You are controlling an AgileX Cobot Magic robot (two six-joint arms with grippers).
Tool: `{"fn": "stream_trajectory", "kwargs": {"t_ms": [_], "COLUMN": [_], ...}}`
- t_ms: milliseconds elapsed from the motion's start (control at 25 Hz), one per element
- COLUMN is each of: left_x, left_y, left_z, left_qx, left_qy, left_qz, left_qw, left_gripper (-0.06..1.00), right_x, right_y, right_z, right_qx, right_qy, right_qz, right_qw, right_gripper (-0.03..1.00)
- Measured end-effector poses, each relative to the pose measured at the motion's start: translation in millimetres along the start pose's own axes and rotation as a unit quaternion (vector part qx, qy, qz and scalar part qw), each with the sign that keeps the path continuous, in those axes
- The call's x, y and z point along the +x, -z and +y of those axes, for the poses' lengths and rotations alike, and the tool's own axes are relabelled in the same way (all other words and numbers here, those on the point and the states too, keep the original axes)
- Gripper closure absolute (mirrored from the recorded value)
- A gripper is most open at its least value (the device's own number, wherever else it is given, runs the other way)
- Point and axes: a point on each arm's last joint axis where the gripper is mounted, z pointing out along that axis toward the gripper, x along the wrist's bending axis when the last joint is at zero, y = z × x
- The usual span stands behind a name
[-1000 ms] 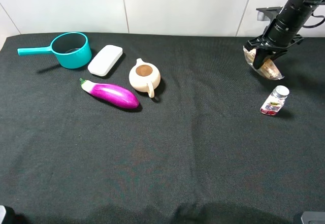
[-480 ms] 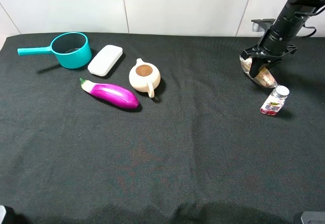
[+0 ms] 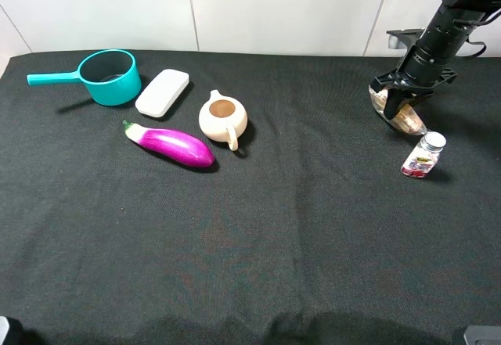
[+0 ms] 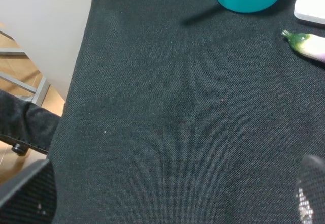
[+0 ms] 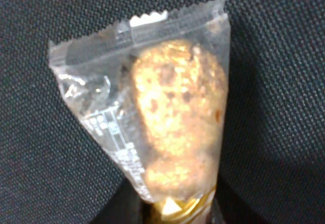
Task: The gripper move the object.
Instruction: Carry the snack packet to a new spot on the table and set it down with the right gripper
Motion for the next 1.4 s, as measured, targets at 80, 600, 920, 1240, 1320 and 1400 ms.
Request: {"fn": "stream_trajectory", "kwargs": {"t_ms": [80,600,920,1240,1320,1400], "left_x": [0.0,0.0,0.0,0.0,0.0,0.0], "left_y": [0.0,0.0,0.0,0.0,0.0,0.0], "left_z": [0.0,0.0,0.0,0.0,0.0,0.0], "left_qx": [0.000,0.000,0.000,0.000,0.000,0.000], "left_qy": [0.000,0.000,0.000,0.000,0.000,0.000], "left_qz": [0.000,0.000,0.000,0.000,0.000,0.000], "left_qw": [1.000,1.000,1.000,1.000,1.000,1.000], "left_gripper": [-0.05,-0.05,-0.05,-0.05,-0.05,-0.05], "right_x": [0.1,-0.6,-0.4,-0.1,0.0,0.0], "right_y": [0.0,-4.9,-5.3,-5.3,-5.3,-5.3], "right_z": [0.2,0.1,0.5,0.6,0.6,0.6], "right_qx": [-0.001,0.003,0.002,0.001,0.001,0.001], "right_qy": [-0.001,-0.001,-0.003,-0.004,-0.004,-0.004], "right_qz": [0.001,0.002,0.004,0.005,0.006,0.006], "right_qw": [1.000,1.000,1.000,1.000,1.000,1.000], "right_gripper": [0.83,0.83,0.83,0.83,0.83,0.83]}}
